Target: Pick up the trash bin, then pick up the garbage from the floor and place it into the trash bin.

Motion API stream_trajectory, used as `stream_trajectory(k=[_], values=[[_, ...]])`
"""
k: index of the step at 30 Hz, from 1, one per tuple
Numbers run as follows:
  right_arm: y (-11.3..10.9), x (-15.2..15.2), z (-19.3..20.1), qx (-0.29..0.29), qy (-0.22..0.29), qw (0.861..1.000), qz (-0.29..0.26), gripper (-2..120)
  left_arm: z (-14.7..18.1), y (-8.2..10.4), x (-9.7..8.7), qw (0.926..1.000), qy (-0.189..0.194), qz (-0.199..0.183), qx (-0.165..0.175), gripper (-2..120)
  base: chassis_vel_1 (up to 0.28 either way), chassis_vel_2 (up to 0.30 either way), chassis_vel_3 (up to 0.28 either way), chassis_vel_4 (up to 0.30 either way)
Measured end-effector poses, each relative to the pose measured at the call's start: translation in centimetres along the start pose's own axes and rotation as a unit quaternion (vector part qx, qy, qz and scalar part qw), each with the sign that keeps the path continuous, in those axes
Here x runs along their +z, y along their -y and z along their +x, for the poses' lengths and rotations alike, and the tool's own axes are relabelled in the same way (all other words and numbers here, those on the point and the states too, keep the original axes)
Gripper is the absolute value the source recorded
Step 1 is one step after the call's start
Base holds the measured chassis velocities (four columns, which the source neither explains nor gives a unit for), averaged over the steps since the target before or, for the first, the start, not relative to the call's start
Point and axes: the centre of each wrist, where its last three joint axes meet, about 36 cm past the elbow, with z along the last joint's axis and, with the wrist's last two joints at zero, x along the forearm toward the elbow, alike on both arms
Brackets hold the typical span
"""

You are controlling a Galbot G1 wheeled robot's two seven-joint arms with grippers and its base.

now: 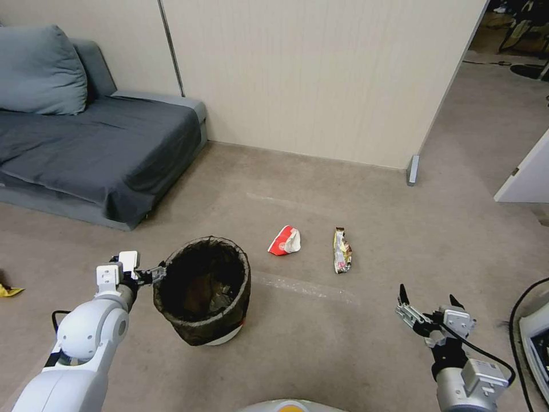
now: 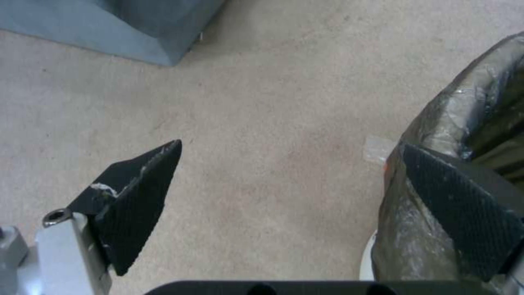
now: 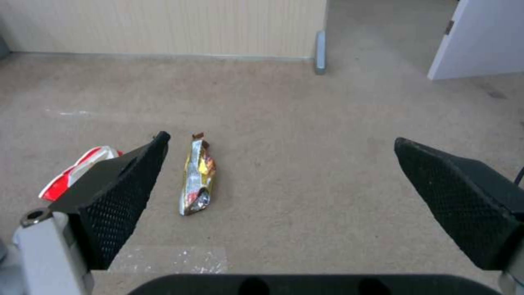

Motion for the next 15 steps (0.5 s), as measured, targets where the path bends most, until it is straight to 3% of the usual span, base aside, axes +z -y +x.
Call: stream_trajectory(k=[15], values=[[-0.1,0.2,0.2,-0.009,-0.003,1.0,0.002,100,4.2,1.3,-1.6,0.9984,0.045,-0.032,0.009,100,0.0,0.0,0.0,0.0]])
